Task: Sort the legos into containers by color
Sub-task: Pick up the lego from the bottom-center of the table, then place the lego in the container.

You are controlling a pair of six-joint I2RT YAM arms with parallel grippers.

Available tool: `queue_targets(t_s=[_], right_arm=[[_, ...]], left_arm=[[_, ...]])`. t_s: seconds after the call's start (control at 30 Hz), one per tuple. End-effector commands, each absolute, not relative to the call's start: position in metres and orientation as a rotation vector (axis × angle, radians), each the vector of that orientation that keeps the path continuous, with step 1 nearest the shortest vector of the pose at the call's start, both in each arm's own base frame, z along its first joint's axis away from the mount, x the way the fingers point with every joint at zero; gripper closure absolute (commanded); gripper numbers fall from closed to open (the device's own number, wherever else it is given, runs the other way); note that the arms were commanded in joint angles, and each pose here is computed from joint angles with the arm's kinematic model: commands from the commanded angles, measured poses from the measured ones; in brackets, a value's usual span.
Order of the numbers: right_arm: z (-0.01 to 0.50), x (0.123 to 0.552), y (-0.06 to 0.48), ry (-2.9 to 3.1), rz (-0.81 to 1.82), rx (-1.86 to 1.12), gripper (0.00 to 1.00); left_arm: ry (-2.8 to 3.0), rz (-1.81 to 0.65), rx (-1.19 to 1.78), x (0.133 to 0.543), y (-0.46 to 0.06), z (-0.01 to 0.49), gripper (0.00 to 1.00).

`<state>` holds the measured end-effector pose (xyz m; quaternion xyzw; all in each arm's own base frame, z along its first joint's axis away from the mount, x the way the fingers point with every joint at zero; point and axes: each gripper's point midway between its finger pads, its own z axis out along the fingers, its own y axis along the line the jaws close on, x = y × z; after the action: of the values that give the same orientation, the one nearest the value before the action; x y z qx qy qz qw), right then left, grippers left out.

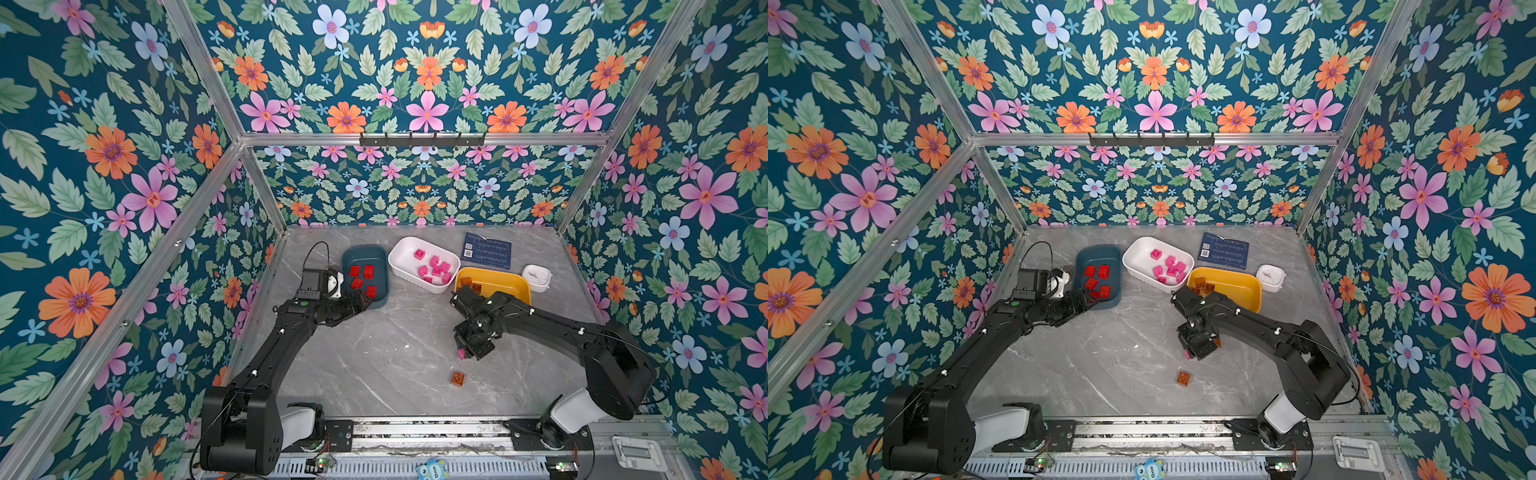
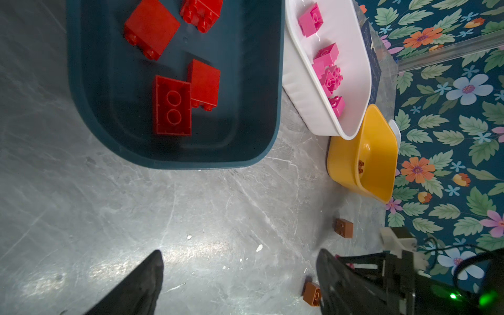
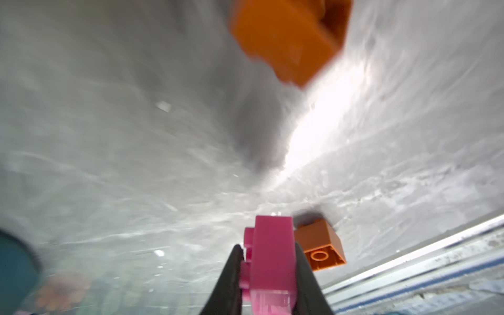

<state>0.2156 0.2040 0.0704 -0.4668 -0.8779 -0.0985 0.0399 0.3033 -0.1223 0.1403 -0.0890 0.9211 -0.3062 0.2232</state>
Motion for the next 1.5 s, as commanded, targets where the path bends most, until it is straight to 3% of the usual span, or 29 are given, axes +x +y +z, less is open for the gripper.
queue_targets(t_s=[0.0,0.13,0.43,0.83,1.03,1.3,1.47], right_arm=[[0.090,0.242,0.194,-2.820,-0.321,-1.362,0.81],[0.122,0.294,0.203,-2.954,-0.418,-1.263,0.80],[0.130,0.405,0.236,-3.097,-0.599,-1.114,0.81],[0.098,0.474,0.269,-3.119,-0.688,-1.011,0.77],[0.104,0.476,0.277,-3.104,-0.724,-0.949,0.48],[0.143,0.456,0.277,-3.118,-0.850,-0.844,0.42],[0.145,0.404,0.257,-3.072,-0.793,-0.836,0.38]], left_arm=[[2.524,-0.845,-0.233,0.308,-0.123,0.147,0.12],[2.509,-0.842,-0.232,0.312,-0.123,0.153,0.12],[2.498,-0.835,-0.241,0.315,-0.121,0.159,0.12],[2.510,-0.823,-0.237,0.317,-0.121,0.159,0.12],[2.518,-0.818,-0.240,0.317,-0.120,0.157,0.12],[2.523,-0.819,-0.238,0.318,-0.120,0.156,0.12],[2.529,-0.822,-0.236,0.316,-0.121,0.155,0.12]])
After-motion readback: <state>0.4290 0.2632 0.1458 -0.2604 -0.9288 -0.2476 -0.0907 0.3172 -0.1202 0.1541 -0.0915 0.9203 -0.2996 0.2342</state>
